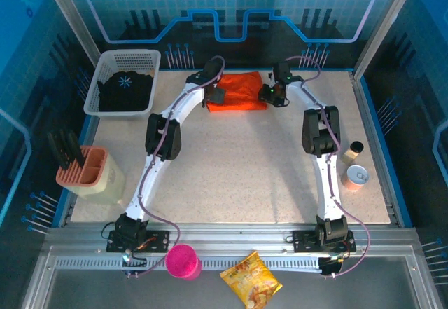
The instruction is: Fold and stack the t-shirts
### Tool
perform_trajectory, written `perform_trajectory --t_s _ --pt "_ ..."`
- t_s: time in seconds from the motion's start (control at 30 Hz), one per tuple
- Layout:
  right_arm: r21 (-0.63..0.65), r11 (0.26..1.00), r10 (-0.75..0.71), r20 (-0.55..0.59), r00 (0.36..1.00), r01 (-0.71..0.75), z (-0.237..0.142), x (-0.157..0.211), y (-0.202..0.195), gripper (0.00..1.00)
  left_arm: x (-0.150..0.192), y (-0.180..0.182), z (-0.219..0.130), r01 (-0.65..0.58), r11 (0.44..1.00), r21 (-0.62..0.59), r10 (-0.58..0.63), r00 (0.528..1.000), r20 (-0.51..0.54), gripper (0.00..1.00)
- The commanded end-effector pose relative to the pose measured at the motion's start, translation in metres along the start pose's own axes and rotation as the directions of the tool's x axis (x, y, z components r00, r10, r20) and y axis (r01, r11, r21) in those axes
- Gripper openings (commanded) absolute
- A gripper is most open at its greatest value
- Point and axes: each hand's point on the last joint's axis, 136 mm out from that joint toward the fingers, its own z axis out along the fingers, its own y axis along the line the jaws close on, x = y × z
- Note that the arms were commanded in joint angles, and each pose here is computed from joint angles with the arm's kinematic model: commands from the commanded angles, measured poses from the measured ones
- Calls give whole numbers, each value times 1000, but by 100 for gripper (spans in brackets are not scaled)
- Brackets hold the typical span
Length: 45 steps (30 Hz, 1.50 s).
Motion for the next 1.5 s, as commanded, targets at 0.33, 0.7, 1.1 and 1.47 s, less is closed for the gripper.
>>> perform_trajectory --t_s 0.33,0.7,1.1,1.47 --pt "-11 988 -142 292 946 152 -198 -40 44 77 -110 62 -236 98 995 -2 -88 902 424 99" --pt "152 950 -309 557 771 272 -241 38 -9 100 49 123 -292 326 943 -67 -185 682 708 99" --pt "309 913 -405 606 685 266 -210 123 -82 100 193 150 -221 428 888 -167 -234 734 637 100" --pt "263 904 -408 765 499 337 -202 145 -93 100 185 142 -185 319 944 -83 -200 754 625 100"
